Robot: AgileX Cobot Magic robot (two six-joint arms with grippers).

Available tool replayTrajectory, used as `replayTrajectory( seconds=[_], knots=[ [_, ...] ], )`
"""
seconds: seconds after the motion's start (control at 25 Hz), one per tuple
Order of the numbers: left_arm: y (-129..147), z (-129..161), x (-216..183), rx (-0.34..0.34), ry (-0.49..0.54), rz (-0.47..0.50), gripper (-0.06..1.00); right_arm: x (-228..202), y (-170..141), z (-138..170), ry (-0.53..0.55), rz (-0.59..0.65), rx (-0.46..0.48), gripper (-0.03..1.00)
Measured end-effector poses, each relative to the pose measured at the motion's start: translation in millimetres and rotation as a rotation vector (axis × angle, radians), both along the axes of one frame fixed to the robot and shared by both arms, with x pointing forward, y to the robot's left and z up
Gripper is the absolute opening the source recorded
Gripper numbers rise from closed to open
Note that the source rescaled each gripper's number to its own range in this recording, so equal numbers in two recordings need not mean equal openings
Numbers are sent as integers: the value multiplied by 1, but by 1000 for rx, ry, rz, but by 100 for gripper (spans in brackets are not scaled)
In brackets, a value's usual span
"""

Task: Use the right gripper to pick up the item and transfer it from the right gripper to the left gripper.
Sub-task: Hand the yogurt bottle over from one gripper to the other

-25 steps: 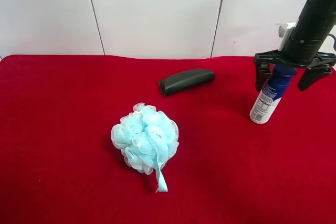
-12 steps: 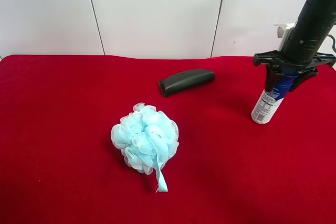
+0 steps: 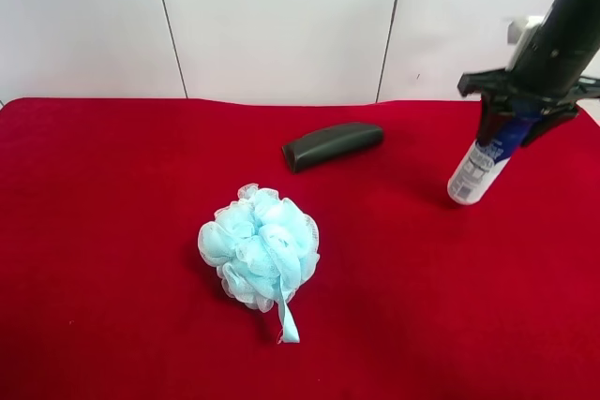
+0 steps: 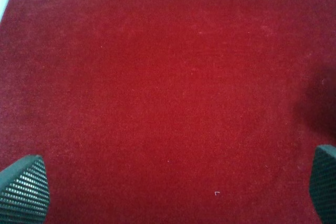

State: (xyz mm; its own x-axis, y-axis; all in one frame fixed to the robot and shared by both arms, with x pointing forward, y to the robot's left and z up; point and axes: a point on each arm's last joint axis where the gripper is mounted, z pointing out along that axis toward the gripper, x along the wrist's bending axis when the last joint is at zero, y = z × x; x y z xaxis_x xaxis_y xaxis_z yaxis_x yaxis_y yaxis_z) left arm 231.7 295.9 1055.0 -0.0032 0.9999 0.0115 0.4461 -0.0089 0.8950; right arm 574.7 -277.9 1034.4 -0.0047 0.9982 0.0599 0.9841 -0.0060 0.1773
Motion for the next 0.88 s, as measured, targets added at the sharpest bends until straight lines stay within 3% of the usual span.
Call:
replayTrajectory(
  seconds=[0.56,0.88],
  knots=[
    [0,0,0,0,0,0,100,-40,9,59,-93,23,99,1],
    [0,0,0,-2,0,-2,100,-55,49,66,-88,188,112,1]
  ],
)
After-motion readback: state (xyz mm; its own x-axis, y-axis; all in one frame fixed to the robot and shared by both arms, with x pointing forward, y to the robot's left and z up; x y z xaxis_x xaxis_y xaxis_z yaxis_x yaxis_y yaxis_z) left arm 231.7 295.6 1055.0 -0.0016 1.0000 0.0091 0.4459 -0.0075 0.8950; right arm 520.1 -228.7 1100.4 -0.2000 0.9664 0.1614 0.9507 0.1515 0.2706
